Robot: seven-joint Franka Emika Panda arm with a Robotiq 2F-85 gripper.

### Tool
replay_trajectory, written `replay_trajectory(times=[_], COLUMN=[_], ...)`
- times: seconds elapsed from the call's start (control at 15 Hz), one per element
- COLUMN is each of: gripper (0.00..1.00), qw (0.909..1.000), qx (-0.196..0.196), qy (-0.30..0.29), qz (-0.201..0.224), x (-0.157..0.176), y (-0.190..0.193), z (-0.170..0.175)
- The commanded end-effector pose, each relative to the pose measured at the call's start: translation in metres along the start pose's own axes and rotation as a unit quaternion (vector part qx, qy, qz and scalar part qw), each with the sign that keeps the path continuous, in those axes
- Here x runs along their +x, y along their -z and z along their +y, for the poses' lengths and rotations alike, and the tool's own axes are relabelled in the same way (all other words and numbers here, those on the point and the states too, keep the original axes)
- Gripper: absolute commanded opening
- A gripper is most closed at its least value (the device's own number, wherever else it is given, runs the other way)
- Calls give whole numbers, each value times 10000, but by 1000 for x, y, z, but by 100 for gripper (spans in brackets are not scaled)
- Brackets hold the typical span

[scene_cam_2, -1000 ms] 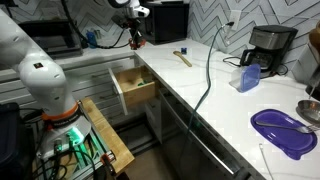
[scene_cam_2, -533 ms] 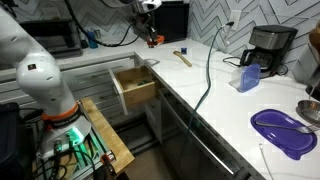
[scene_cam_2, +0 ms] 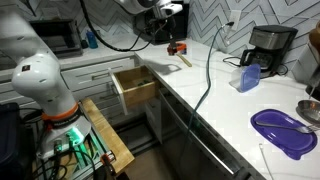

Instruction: Remove the orange heart bowl from the drawer and put it on the counter top

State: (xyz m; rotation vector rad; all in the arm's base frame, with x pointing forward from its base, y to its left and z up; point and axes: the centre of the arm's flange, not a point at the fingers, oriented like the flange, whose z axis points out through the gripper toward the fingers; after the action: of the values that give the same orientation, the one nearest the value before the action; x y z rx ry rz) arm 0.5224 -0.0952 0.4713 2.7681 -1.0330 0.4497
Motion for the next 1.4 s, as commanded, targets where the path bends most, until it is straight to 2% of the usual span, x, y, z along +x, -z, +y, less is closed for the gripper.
replay_trajectory(times=[0.0, 0.33, 0.67, 1.07, 1.13, 1.2, 1.27, 1.33], gripper=[3, 3, 3, 3, 13, 38, 39, 46], qw=[9975, 9904, 9871, 9850, 9850, 9850, 9855, 9861], qx=[-201, -427, -377, -345, -327, -306, -274, -220], qy=[-635, -1197, -1319, -1389, -1393, -1390, -1355, -1320], qz=[-223, -547, -831, -967, -966, -976, -987, -981], x=[35, 61, 67, 70, 71, 71, 72, 73], y=[-37, -83, -114, -136, -137, -136, -133, -128], z=[0, 17, 21, 20, 20, 20, 20, 20])
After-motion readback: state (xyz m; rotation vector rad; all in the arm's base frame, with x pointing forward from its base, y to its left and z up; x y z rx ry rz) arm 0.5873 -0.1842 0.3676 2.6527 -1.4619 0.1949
